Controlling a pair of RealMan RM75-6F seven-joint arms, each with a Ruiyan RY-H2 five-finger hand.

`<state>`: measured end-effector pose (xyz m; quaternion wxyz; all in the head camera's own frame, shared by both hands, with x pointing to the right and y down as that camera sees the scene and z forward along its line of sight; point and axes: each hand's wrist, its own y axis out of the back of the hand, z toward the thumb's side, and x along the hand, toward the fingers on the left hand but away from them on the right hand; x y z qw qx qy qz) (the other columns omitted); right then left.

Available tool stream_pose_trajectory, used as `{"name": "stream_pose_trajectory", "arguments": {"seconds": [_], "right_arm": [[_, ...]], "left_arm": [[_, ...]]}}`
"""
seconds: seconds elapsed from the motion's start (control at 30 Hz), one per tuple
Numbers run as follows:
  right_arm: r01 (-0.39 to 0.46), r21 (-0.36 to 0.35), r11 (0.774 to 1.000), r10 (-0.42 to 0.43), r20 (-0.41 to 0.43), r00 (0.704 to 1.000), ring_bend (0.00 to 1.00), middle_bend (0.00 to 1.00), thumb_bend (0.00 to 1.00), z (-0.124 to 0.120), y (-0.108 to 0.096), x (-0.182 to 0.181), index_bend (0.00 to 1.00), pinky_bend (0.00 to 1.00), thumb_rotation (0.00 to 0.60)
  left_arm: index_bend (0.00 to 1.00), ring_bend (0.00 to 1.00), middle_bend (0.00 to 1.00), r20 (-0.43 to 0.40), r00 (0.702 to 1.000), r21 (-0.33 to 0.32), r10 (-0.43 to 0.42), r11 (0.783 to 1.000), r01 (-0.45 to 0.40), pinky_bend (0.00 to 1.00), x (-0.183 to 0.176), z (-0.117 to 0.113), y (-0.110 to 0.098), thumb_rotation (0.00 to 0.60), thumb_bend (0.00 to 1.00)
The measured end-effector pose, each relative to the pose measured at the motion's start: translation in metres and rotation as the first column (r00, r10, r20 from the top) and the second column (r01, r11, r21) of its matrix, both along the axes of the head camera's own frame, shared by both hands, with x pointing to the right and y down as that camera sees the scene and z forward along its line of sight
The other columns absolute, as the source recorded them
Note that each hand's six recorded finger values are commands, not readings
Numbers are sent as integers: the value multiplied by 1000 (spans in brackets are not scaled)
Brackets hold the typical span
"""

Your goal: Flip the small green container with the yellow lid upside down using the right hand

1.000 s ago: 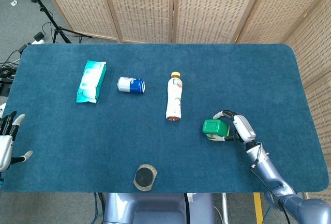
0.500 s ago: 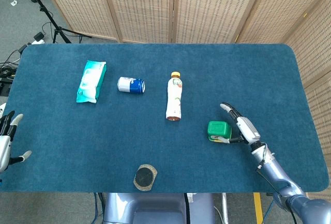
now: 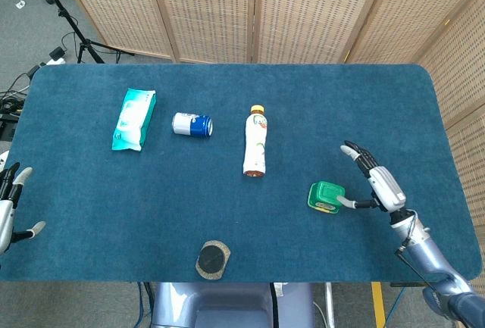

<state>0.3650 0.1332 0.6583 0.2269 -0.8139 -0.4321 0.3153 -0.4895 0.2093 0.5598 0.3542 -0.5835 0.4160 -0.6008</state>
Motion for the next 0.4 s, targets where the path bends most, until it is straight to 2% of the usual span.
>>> {"name": "stream_pose_trajectory", "arguments": {"seconds": [0.13,0.23,0.33,0.4], "right_arm": [[31,37,999,-25,-147,989,0,0,0,-14,4,10,0,0,600],[45,63,997,-26,-274,961,0,0,0,-24,10,16,0,0,600],[44,97,994,-1,-406,914,0,0,0,-34,19,23,0,0,600],[34,111,993,25,-491,871,0,0,0,-42,28,27,0,0,600]], "left_arm": [[0,0,0,2,1000,8,3,1000,-3,0,0,-2,1,600,0],[0,0,0,0,1000,18,1,1000,-1,0,-1,-4,1,600,0],[0,0,0,-9,1000,25,-5,1000,5,0,-2,-7,1,600,0],[0,0,0,-16,1000,30,-11,1000,11,0,-4,-9,0,600,0]]}}
